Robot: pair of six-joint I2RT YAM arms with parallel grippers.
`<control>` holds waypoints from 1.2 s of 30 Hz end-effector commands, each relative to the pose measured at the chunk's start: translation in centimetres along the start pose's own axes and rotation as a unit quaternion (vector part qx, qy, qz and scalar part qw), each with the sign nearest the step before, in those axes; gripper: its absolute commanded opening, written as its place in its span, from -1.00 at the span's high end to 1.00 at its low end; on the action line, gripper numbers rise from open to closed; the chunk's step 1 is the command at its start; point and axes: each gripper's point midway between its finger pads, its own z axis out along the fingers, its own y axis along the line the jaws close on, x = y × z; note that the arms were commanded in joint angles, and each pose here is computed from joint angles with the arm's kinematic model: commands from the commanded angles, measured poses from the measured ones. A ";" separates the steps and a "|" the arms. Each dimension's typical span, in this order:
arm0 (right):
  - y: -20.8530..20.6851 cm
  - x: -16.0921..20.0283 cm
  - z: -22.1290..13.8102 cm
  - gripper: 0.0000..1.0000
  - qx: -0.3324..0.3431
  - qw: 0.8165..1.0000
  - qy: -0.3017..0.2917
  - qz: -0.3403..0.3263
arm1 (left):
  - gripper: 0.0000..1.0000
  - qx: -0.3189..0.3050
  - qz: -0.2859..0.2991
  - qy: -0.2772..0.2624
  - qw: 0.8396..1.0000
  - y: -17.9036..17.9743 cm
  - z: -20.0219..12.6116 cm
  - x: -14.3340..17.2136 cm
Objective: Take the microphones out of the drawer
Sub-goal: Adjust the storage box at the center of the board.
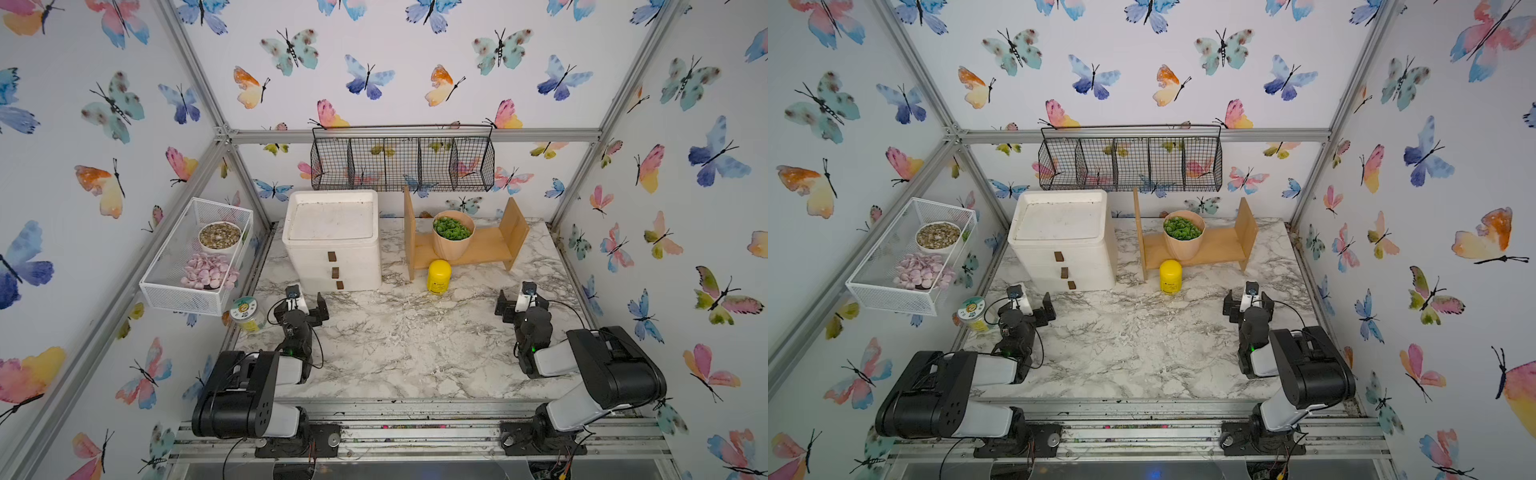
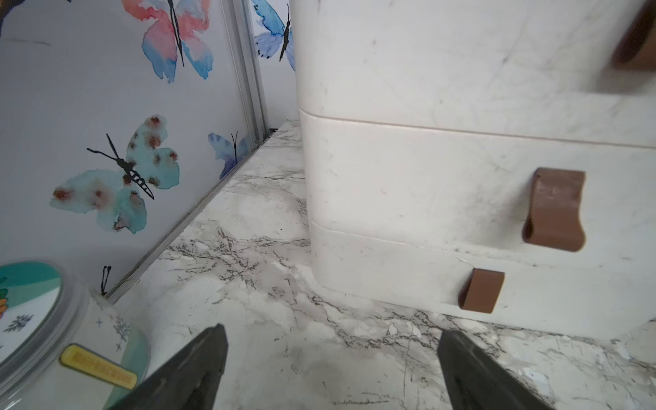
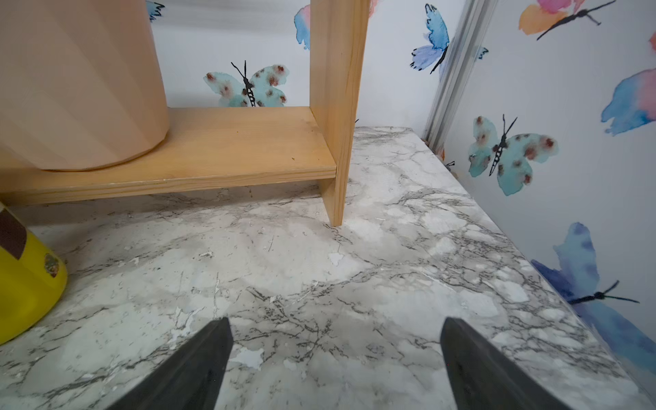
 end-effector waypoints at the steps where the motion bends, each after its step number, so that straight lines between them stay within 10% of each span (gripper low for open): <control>1: -0.2 -0.7 0.3 -0.97 0.005 1.000 -0.006 0.007 | -0.97 0.020 -0.001 -0.010 1.000 -0.8 -0.1 -0.7; 22: -0.4 -0.8 0.0 -0.97 0.008 1.000 -0.013 0.008 | -0.97 0.020 -0.001 -0.011 1.000 -0.8 -0.1 -0.7; 36: -4.8 -8.9 -2.7 -0.97 0.111 0.991 -0.030 0.075 | -0.97 -0.080 -0.088 0.032 0.992 2.6 -3.9 -5.4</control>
